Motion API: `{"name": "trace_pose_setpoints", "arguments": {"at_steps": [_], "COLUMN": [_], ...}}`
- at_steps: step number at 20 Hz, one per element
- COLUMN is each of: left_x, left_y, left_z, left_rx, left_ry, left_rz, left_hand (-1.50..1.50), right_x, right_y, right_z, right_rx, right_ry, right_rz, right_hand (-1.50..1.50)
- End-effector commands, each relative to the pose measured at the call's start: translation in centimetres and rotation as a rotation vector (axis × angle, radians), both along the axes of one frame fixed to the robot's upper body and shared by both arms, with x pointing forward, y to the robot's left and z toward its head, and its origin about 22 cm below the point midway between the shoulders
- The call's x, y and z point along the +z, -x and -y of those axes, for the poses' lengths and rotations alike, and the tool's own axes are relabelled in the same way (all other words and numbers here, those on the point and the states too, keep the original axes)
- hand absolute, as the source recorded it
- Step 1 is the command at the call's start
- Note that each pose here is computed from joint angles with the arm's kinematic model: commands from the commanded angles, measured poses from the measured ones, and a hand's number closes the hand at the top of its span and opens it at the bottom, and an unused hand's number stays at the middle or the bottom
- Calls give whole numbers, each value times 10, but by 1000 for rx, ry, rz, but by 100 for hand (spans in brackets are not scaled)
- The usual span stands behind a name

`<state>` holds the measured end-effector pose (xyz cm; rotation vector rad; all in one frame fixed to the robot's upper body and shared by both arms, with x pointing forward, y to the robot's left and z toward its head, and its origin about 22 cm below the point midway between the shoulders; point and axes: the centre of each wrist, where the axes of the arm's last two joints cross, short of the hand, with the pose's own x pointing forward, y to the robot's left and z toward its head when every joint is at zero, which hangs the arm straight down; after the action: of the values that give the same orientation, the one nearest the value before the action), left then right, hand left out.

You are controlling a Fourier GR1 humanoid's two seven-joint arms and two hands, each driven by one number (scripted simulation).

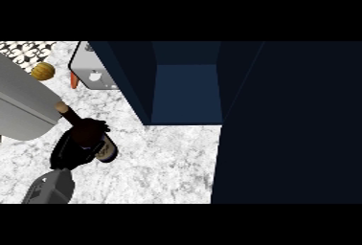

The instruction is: Pick up the wine, place it into the cabinet and close the cabinet

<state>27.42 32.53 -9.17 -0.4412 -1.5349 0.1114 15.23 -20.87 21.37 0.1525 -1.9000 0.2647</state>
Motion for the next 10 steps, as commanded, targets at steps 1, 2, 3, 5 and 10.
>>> {"name": "trace_pose_setpoints", "arguments": {"at_steps": [1,2,3,5,10], "left_x": [2,-5,11,0,10], "left_y": [-7,11,-12,2,1], "left_z": [26,0,5,14,14], "left_rx": [-72,-80,-83,-89,15], "left_ry": [-19,-29,-43,-116,-202], "left_rz": [29,39,34,105,164], "left_hand": [150,150,150,150,150], "right_x": [9,2,6,2,-1], "right_y": [23,24,21,29,20], "right_z": [15,19,15,6,17], "right_rx": [27,24,42,19,31], "right_ry": [-36,-23,-14,-46,-47], "right_rz": [37,34,34,32,30], "right_hand": [-150,-150,-150,-150,-150]}}
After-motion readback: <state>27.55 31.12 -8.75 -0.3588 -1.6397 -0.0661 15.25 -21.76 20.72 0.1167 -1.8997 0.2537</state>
